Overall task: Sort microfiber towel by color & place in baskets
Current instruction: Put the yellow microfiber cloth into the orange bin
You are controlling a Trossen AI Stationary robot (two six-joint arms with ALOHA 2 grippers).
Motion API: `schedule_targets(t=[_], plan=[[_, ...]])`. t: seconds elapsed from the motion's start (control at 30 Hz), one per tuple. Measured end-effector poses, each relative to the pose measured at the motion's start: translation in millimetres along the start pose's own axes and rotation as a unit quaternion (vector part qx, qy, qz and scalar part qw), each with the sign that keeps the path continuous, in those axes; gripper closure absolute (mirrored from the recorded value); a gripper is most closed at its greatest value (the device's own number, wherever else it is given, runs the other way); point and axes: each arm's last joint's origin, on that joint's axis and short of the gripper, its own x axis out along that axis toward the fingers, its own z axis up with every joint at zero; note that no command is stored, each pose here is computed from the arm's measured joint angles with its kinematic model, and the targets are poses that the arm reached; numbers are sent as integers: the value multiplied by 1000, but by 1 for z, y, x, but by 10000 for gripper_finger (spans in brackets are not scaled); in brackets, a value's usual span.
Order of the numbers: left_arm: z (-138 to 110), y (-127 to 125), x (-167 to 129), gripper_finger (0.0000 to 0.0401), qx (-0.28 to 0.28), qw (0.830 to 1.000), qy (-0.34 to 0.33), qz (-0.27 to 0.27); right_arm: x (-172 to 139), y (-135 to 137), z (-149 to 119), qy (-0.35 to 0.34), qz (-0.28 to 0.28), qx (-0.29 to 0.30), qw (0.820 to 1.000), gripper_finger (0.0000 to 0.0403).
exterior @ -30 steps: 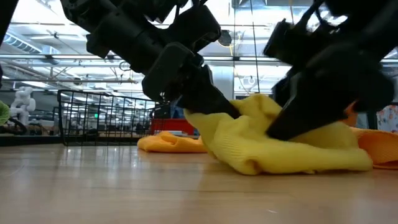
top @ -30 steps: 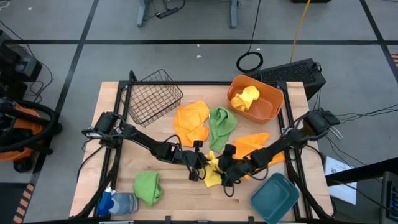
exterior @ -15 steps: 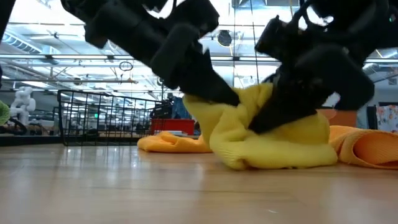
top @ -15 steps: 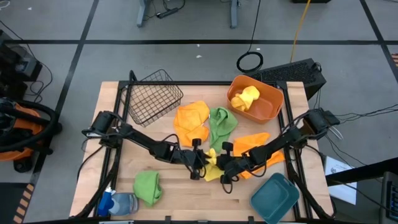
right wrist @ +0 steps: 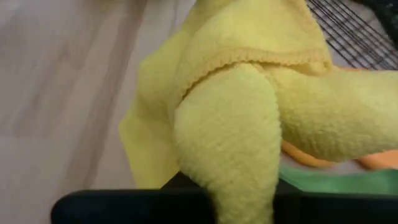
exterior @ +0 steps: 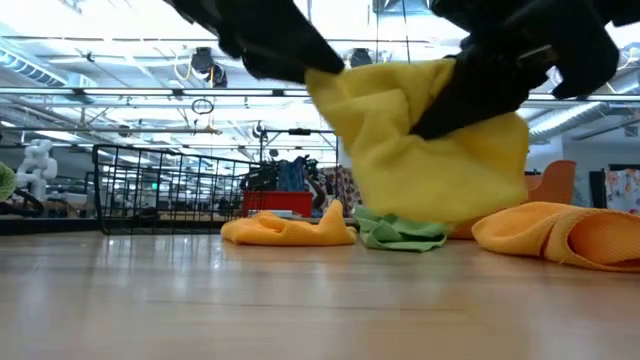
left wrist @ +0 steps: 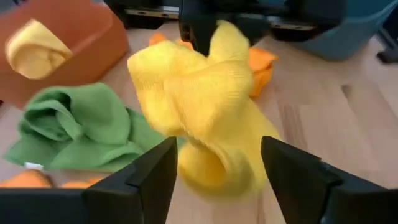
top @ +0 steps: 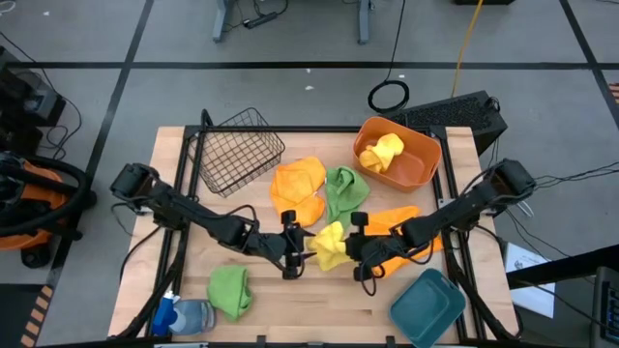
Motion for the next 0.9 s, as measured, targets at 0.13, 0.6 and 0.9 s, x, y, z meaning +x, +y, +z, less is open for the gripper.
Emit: schedule_targets(t=[0.13, 0.6, 0.9], plan=[[4, 0, -8, 161, 9, 1000, -6, 3, -26, -17, 2, 13, -73, -20, 997, 395], [5, 9, -6, 161, 62, 998, 2, 15, -104, -128, -8, 71, -435, 15, 897, 395], [-1, 11, -6, 161, 85, 996, 31, 17, -105, -168, -46, 188, -441, 152, 864, 395]])
